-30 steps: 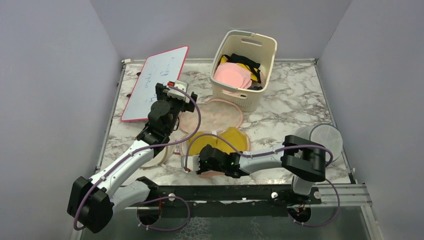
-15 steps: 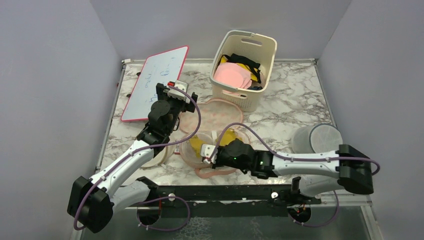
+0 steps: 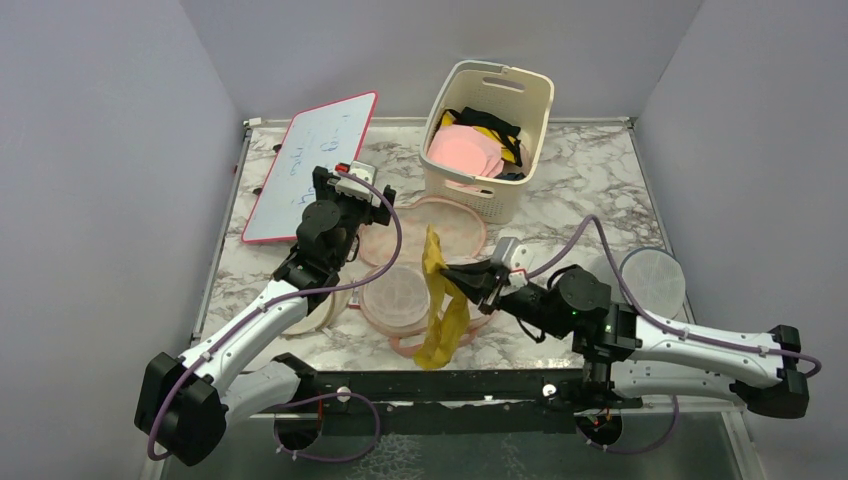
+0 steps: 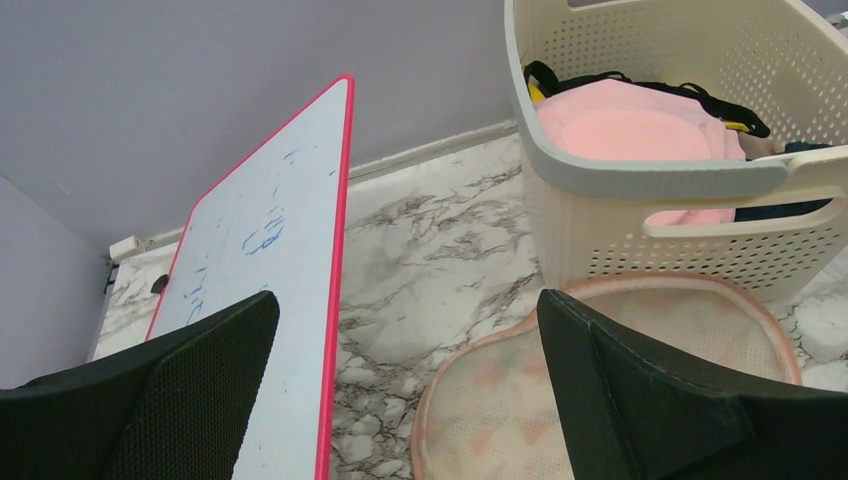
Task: Unzip the laundry bag and remove the bra
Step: Pick up the bra from the laundry bag.
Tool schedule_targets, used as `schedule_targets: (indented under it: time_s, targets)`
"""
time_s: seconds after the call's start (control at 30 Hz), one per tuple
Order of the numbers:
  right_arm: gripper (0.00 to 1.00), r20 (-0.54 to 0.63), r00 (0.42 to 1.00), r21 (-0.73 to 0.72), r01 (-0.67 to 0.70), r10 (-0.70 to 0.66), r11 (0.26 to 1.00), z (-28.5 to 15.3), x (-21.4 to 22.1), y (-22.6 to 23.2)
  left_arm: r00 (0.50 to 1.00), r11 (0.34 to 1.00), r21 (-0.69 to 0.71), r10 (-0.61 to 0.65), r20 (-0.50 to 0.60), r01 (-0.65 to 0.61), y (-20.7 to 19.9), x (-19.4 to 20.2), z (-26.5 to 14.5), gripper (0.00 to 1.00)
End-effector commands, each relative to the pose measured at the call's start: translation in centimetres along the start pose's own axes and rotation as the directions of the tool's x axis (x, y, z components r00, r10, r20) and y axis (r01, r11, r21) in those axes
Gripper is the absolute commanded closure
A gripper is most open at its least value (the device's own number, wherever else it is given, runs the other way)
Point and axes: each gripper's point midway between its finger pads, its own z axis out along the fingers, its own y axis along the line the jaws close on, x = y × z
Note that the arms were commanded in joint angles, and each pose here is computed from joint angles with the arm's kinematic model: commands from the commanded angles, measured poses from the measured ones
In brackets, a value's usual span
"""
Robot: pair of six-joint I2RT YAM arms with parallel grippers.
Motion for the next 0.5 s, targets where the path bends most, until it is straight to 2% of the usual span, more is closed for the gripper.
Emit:
schedule_targets:
  time_s: [0.0, 0.2, 0.33, 0.47]
  targets:
    - [0.99, 0.024, 0.994, 0.147, -0.111, 0.108, 0.983, -1.1, -2.1, -2.6, 0.999, 1.0, 0.01, -0.022, 0.03, 0.022, 0.0, -0.8, -0.4, 0.01]
    - [0.99, 0.03, 0.983, 0.39, -0.176, 0.179, 0.904, -2.4, -3.0, -6.9, 0.999, 1.0, 0.005, -0.022, 0.032, 0.022, 0.2, -0.9, -0.5, 0.01]
    - [0.99, 0.021, 0.994, 0.479, -0.101, 0.103, 0.872, -2.4, -5.0, -8.9, 0.999, 1.0, 0.005, -0.023, 0.032, 0.023, 0.2, -0.9, -0.5, 0.01]
    - [0.99, 0.016, 1.0, 0.592, -0.002, -0.009, 0.806, -2.3, -8.0, -11.5, 0.999, 1.0, 0.006, -0.02, 0.027, 0.02, 0.1, -0.7, -0.5, 0.01]
